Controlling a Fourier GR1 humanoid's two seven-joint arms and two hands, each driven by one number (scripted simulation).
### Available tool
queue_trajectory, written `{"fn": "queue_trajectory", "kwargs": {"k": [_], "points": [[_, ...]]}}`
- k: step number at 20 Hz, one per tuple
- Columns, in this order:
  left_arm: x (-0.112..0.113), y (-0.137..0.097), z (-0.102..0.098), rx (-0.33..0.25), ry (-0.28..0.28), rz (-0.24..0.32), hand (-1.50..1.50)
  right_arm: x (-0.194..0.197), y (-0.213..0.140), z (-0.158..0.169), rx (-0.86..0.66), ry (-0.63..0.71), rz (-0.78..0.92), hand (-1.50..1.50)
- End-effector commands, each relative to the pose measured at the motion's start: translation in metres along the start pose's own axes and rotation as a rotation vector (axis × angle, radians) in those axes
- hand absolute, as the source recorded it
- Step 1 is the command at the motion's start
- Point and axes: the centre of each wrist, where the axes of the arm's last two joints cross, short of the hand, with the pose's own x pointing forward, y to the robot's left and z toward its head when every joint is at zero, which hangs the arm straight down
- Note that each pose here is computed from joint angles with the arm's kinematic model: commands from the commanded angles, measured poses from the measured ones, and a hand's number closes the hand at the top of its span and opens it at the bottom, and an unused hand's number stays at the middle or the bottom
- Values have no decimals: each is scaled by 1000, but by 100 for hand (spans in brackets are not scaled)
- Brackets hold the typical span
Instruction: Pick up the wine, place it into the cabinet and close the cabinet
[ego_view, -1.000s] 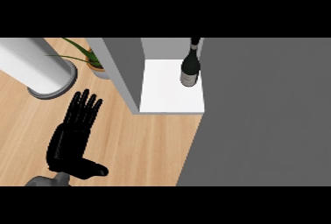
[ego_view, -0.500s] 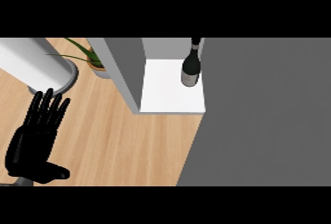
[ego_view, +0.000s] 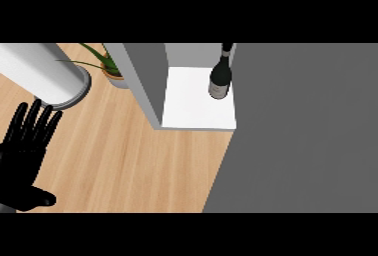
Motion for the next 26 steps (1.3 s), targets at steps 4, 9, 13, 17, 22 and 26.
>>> {"fn": "queue_trajectory", "kwargs": {"k": [4, 9, 13, 17, 22, 26], "points": [[9, 8, 4, -38, 7, 9, -150, 34, 13, -14, 23, -160, -197, 150], [12, 20, -4, -32, 9, 10, -150, 28, 9, -35, 42, -166, -157, 150], [17, 22, -4, -57, 26, 11, -150, 25, 10, -57, 34, -159, -169, 150], [26, 29, -10, -41, 21, 3, -150, 29, 8, -101, 31, -146, -138, 150], [26, 29, -23, 0, 0, -14, -150, 51, 32, -182, 28, -154, -132, 150], [14, 50, 2, 13, -2, -13, -150, 63, 28, -228, -24, -112, -120, 150]]}}
